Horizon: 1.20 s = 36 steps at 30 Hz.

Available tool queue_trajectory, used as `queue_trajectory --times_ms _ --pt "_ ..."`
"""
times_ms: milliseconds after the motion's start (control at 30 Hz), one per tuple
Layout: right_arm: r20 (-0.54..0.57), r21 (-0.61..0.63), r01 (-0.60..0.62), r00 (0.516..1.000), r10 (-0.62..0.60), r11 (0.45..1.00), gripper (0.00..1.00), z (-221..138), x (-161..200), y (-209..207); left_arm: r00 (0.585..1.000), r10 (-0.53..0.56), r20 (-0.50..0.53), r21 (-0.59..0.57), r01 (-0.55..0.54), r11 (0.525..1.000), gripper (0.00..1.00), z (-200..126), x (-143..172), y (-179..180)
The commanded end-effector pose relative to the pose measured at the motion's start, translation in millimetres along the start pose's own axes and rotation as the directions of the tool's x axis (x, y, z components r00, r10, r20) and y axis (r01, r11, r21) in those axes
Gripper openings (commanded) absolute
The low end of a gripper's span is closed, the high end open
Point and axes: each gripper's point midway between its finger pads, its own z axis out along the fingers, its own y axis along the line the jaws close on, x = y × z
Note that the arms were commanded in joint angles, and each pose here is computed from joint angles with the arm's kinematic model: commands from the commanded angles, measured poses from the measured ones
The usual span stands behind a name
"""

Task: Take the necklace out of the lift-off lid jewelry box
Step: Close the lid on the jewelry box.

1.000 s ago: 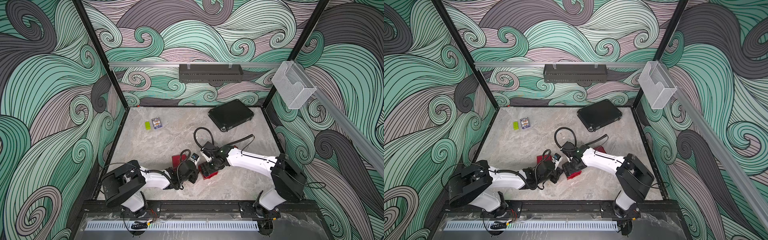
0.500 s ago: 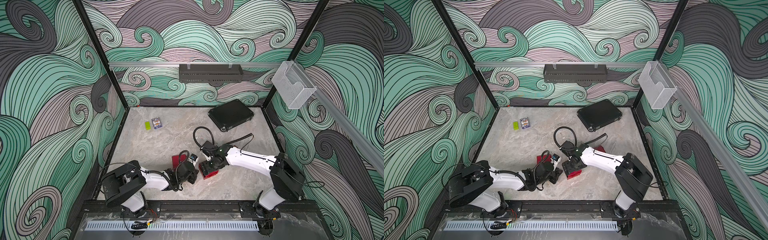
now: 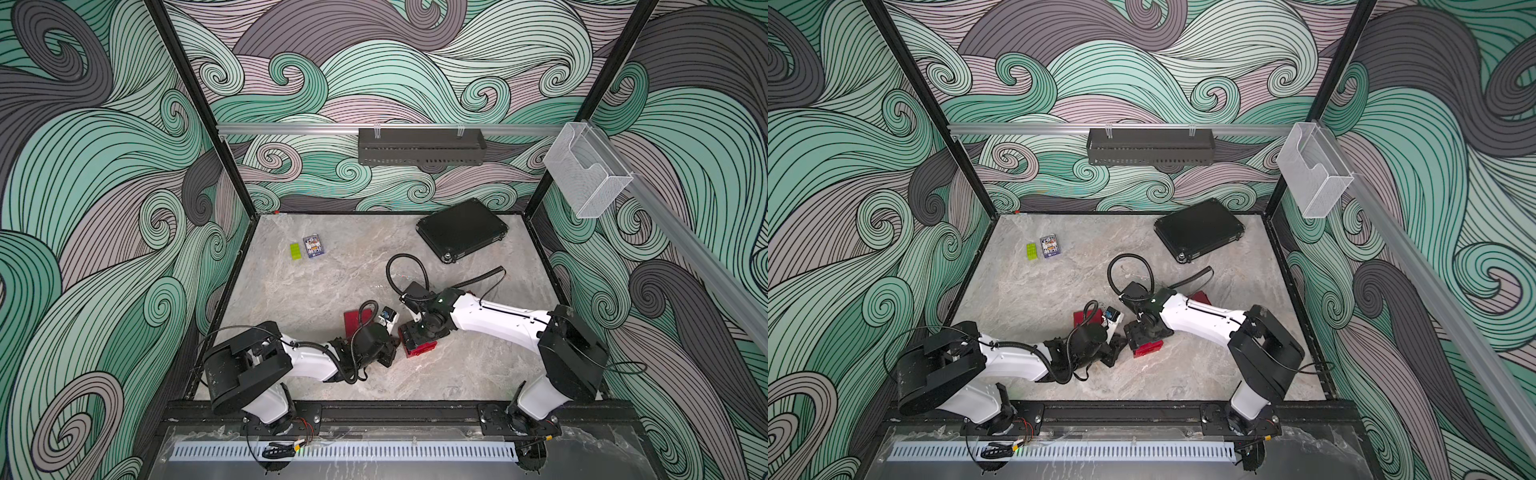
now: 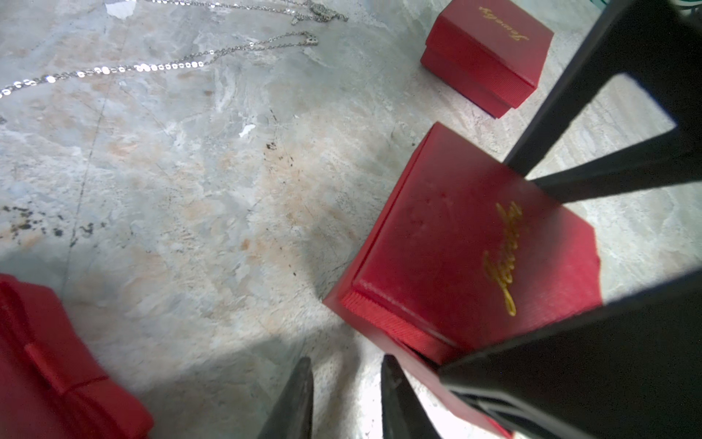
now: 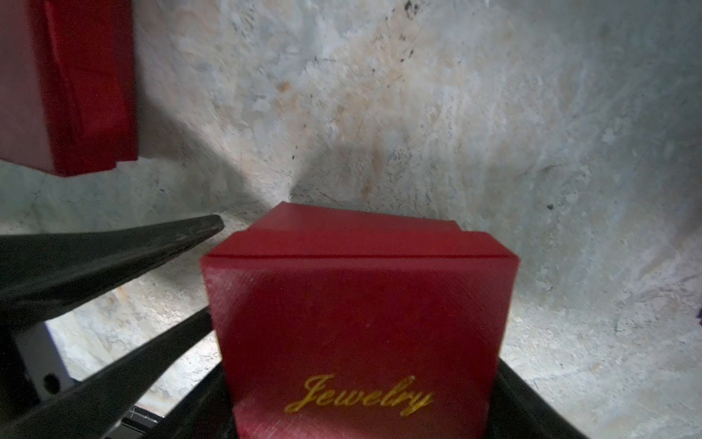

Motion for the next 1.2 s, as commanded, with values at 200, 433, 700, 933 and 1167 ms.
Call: queue_trajectory --times_ms 200,433,700,933,1167 --pt "0.004 -0.011 -0.041 0.999 0.041 0.999 0.87 -1.3 0.1 4.2 1.0 -0.01 0.007 0.037 0.01 0.999 0.3 5.6 3.1 -13.1" --pt "0.019 -0.009 -0.06 0.998 0.06 0.998 0.89 -4.3 -0.1 2.5 1.0 -0.007 0.008 0.037 0.006 0.999 0.3 5.2 6.4 -15.5" --pt "0.057 -0.022 -0.052 0.997 0.053 0.998 0.93 -16.7 0.2 1.3 1.0 -0.003 0.018 0.019 0.003 1.0 0.3 2.4 6.5 -11.2" --pt "0.044 -0.025 -0.03 0.999 0.031 0.999 0.96 -13.1 4.3 1.2 1.0 -0.004 0.015 0.012 0.004 1.0 0.3 3.9 7.1 -10.2" --pt "0.053 -0.018 -0.044 0.998 0.045 0.999 0.93 -13.5 3.8 -1.1 1.0 -0.004 0.018 -0.004 0.004 1.0 0.3 1.7 6.5 -7.3"
